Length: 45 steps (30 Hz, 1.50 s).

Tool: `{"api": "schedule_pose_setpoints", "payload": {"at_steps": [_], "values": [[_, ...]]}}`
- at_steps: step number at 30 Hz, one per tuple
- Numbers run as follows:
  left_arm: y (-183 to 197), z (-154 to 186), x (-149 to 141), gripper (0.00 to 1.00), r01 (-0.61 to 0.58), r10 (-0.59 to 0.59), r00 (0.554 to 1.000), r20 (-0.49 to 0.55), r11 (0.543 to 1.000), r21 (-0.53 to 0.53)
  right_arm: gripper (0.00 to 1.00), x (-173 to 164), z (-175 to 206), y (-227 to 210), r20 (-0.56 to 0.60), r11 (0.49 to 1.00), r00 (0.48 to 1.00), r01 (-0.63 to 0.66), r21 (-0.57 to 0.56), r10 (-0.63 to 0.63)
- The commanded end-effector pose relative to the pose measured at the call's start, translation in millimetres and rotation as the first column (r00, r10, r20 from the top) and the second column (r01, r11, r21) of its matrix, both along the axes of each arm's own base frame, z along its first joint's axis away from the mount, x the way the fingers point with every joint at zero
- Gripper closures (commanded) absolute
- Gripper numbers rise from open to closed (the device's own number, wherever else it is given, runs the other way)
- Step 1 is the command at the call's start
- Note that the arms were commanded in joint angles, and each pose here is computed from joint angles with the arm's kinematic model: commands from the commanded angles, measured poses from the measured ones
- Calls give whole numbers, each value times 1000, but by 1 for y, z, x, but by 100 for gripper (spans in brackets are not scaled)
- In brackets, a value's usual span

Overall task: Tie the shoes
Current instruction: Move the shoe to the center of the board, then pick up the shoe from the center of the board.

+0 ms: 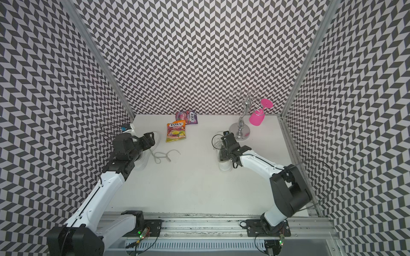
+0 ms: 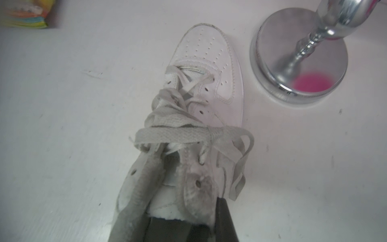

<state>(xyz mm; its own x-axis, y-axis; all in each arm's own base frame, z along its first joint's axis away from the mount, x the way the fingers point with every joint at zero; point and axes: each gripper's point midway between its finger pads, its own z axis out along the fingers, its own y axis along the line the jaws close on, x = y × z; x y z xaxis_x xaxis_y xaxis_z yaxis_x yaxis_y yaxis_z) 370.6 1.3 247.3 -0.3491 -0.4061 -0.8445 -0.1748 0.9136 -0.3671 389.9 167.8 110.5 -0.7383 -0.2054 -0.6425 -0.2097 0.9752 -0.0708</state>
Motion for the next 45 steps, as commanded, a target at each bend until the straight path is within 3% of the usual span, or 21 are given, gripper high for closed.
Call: {"api": "schedule_pose_setpoints", "payload": {"at_steps": [1,3,7,10,14,21,30,34,38,45], "values": [[23,-9,1,19,-59,60,997,-46,998,31,100,52,38,11,177,998,984,-42,51,33],[29,-19,4,19,-67,68,995,-69,998,23,98,64,30,18,159,994,985,-76,84,62],[40,-39,12,20,-76,75,989,-124,997,0,69,69,25,30,133,987,985,-123,106,108],[46,-60,17,21,-82,78,980,-182,996,-18,46,60,47,33,170,976,978,-150,155,123],[51,-88,19,26,-102,93,963,-254,995,-21,34,37,87,35,242,951,962,-190,244,130],[63,-129,16,37,-159,156,919,-363,987,21,30,7,125,26,328,928,937,-224,299,121],[47,-172,7,50,-121,105,879,-465,993,-4,30,-4,137,23,354,920,927,-240,311,122],[40,-180,6,76,-95,71,876,-477,995,-25,33,-16,133,43,340,870,915,-341,356,219],[29,-167,7,94,-59,37,896,-443,998,-37,37,-26,120,70,313,841,910,-382,385,270],[-1,-149,3,100,9,-42,918,-394,996,-86,37,-42,89,157,279,782,887,-458,423,369]]}}
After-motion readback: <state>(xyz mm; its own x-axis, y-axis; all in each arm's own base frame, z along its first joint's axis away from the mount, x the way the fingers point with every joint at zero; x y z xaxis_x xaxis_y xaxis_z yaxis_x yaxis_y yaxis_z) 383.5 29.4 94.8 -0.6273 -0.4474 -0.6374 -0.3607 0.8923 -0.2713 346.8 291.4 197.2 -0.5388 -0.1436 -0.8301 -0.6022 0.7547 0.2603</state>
